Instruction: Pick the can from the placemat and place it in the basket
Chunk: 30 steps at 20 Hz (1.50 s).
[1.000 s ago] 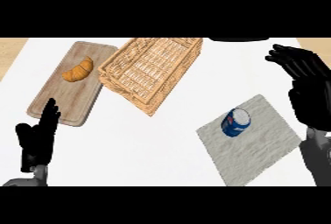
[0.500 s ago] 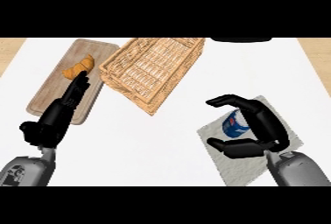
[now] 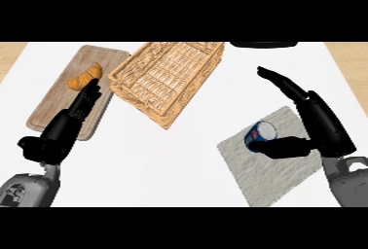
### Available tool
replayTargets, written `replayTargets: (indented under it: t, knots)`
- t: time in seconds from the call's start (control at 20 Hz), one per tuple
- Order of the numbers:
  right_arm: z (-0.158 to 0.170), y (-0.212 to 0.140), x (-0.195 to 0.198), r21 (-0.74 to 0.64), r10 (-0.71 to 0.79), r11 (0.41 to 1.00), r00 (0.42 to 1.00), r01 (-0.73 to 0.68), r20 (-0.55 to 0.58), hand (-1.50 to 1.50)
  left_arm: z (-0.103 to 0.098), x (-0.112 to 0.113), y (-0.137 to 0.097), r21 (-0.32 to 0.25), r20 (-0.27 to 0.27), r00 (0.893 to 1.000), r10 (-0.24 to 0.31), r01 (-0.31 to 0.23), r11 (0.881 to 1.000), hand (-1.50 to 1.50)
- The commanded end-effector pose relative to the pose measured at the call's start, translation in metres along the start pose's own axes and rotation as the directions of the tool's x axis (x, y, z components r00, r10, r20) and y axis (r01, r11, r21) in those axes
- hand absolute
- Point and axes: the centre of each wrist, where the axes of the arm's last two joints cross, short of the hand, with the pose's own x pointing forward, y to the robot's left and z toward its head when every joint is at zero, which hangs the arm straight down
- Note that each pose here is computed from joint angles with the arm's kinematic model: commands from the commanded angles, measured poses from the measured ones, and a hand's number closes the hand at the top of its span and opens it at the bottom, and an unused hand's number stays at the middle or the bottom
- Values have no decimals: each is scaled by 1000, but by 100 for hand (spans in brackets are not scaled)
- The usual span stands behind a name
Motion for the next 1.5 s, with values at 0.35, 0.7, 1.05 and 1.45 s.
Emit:
replayTargets:
  t: [0.35,0.7,1.05,1.45]
  knots:
    - [-11,-84,65,463,472,813,866,-354,-165,-150,3,7,-11,-25,4,1000,4,-3,1000,0]
    - [6,-138,80,550,426,794,882,-257,-204,-150,13,18,7,-18,4,1000,3,-3,1000,0]
    - [14,-132,65,512,402,824,887,-242,-229,-150,-9,1,-7,-2,8,1000,22,-22,1000,0]
    - [34,-98,25,449,310,877,915,-171,-258,-150,-16,6,18,-14,24,1000,10,-10,1000,0]
